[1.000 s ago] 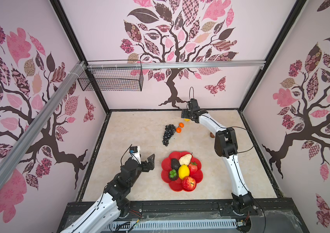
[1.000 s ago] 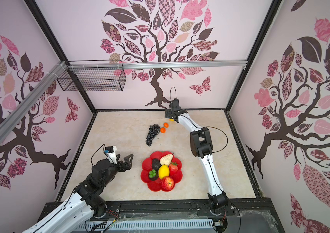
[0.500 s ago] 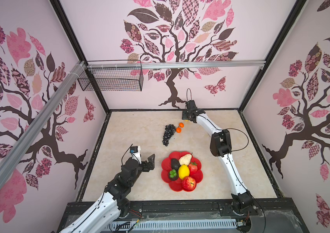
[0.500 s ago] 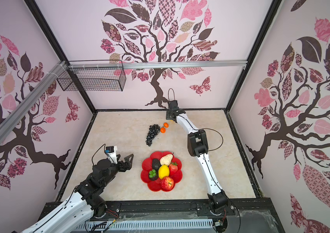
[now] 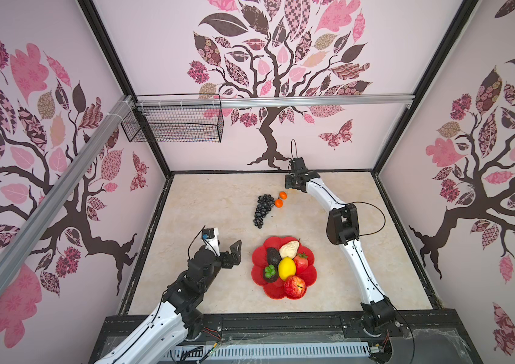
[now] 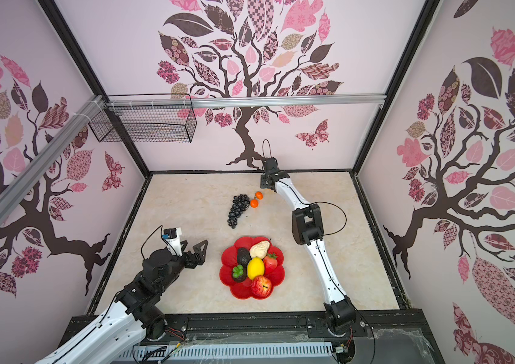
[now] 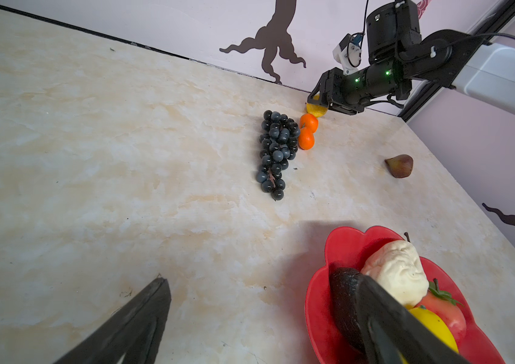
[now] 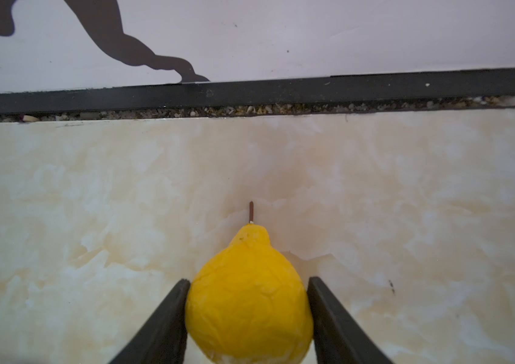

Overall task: Arrange fruit in a fruit bowl
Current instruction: Pick up the fruit from the top-center of the table.

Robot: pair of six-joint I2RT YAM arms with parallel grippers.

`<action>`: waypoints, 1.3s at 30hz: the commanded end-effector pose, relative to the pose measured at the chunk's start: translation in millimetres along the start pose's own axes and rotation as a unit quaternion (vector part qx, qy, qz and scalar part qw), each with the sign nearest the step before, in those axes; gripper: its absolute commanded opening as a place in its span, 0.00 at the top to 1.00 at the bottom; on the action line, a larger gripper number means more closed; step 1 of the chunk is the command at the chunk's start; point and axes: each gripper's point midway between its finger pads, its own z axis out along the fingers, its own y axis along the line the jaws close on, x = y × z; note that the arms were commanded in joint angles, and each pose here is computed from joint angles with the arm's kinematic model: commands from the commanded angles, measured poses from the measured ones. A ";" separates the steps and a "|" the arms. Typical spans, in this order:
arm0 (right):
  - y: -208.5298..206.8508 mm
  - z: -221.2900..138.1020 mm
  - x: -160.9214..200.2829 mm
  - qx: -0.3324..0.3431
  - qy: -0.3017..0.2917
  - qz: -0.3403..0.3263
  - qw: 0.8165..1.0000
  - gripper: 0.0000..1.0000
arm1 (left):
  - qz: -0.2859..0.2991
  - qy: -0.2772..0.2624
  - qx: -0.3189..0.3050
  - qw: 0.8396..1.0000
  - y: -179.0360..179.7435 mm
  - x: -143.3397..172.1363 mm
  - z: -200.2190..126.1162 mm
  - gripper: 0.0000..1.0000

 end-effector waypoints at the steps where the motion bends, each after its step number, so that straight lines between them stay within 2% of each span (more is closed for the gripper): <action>1: -6.1 16.5 23.6 0.003 0.027 0.000 1.000 0.41 | 0.003 0.009 -0.010 1.000 7.1 11.3 2.7 0.05; 7: -8.1 5.6 10.0 0.011 0.013 0.000 1.000 0.43 | 0.004 0.011 -0.012 1.000 7.3 11.6 4.9 0.05; 10: -5.4 -11.8 -0.4 0.004 0.008 0.001 1.000 0.43 | 0.004 0.012 -0.012 1.000 7.1 12.7 5.9 0.05; 15: 2.2 -61.0 -24.5 -0.025 -0.017 0.005 1.000 0.43 | 0.003 0.017 -0.009 1.000 5.4 14.9 8.7 0.05; 17: 8.5 -93.4 -38.2 -0.049 -0.038 0.010 0.998 0.43 | 0.004 0.020 -0.006 1.000 4.1 15.7 10.1 0.05; 21: 16.4 -138.2 -35.9 -0.093 -0.052 0.021 0.994 0.43 | 0.002 0.027 0.002 1.000 1.2 18.3 11.9 0.05; 24: 21.1 -173.1 -23.7 -0.130 -0.059 0.034 0.989 0.43 | 0.002 0.030 0.007 1.000 -1.0 19.3 12.6 0.05; 29: 35.1 -230.6 22.5 -0.218 -0.050 0.052 0.973 0.43 | -0.011 0.031 0.029 0.999 -10.8 16.7 15.1 0.05; 35: 62.2 -290.1 84.9 -0.303 -0.058 0.033 0.951 0.43 | -0.074 0.071 0.098 0.990 -49.8 7.2 27.0 0.07; 39: 75.7 -313.8 119.4 -0.341 -0.057 0.021 0.938 0.43 | -0.098 0.092 0.130 0.982 -70.3 0.2 33.9 0.09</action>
